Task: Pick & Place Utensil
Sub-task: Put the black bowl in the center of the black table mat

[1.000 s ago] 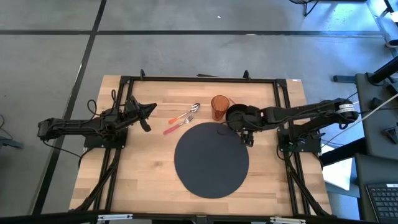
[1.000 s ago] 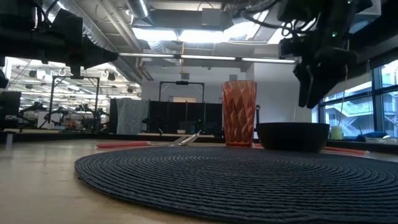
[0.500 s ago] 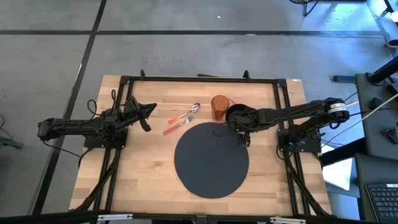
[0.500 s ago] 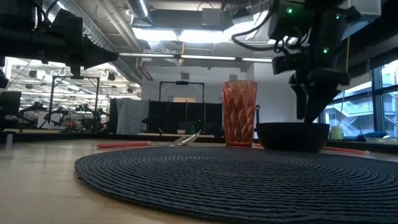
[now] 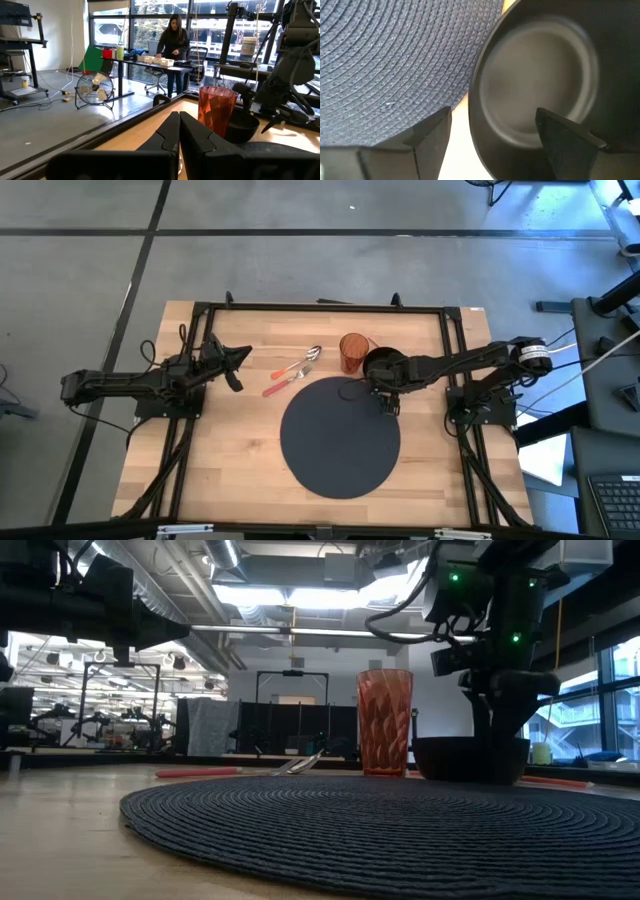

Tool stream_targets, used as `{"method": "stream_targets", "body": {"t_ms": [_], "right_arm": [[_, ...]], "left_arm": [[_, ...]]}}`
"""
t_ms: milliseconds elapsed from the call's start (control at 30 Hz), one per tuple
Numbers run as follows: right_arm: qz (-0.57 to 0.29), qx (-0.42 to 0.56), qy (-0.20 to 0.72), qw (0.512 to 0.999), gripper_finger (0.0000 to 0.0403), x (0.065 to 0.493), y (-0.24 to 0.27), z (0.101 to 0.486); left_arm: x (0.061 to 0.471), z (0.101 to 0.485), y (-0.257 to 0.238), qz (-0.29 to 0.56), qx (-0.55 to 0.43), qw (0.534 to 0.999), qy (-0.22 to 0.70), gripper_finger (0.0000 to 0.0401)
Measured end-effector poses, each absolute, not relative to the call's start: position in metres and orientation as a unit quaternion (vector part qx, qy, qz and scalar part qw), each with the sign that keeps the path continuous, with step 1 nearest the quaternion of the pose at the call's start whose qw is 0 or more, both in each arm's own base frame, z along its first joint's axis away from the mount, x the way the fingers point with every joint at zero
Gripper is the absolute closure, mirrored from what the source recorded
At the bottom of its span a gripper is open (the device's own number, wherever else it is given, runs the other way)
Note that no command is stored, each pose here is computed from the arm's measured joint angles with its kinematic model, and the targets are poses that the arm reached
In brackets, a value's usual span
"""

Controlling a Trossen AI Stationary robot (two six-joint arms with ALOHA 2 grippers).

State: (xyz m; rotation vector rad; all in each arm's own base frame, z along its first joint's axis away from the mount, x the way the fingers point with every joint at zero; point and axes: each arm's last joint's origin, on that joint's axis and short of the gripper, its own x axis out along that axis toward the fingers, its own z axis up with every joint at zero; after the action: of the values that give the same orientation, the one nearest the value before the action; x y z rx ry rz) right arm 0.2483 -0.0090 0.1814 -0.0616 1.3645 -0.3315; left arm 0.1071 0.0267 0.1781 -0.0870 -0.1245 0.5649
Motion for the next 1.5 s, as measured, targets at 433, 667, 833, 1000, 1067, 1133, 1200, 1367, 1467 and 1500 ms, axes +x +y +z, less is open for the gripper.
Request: {"method": "stream_targets", "body": {"t_ms": [433, 667, 833, 1000, 1067, 1133, 1200, 1367, 1467, 1500], "right_arm": [[-0.152, -0.028, 0.629, 0.762, 0.0233, 0.25, -0.009, 0.179], [-0.152, -0.029, 0.633, 0.759, 0.032, 0.249, -0.009, 0.179], [-0.149, -0.032, 0.633, 0.759, 0.0386, 0.249, -0.009, 0.179], [-0.143, -0.04, 0.649, 0.746, 0.0384, 0.245, -0.009, 0.178], [-0.147, -0.036, 0.662, 0.734, 0.0382, 0.243, -0.009, 0.182], [-0.153, -0.033, 0.669, 0.726, 0.0389, 0.243, -0.008, 0.188], [-0.154, -0.031, 0.67, 0.725, 0.0395, 0.245, -0.006, 0.196], [-0.142, -0.036, 0.65, 0.746, 0.039, 0.257, 0.006, 0.225], [-0.137, -0.03, 0.64, 0.755, 0.0394, 0.262, 0.016, 0.247], [-0.135, -0.029, 0.636, 0.759, 0.0396, 0.263, 0.021, 0.254]], "left_arm": [[0.107, 0.178, 0.027, 0.278, -0.043, 0.958, -0.061, 0.0397], [0.107, 0.178, 0.027, 0.278, -0.043, 0.958, -0.061, 0.0397], [0.107, 0.178, 0.027, 0.278, -0.043, 0.958, -0.061, 0.0397], [0.107, 0.178, 0.027, 0.278, -0.043, 0.958, -0.061, 0.0397], [0.107, 0.178, 0.027, 0.278, -0.043, 0.957, -0.061, 0.0397], [0.107, 0.178, 0.027, 0.278, -0.043, 0.958, -0.061, 0.0397], [0.107, 0.178, 0.027, 0.278, -0.043, 0.958, -0.062, 0.0397], [0.107, 0.178, 0.027, 0.278, -0.044, 0.958, -0.062, 0.0397], [0.107, 0.178, 0.027, 0.278, -0.044, 0.958, -0.062, 0.0397], [0.107, 0.178, 0.027, 0.278, -0.043, 0.958, -0.062, 0.0397]]}}
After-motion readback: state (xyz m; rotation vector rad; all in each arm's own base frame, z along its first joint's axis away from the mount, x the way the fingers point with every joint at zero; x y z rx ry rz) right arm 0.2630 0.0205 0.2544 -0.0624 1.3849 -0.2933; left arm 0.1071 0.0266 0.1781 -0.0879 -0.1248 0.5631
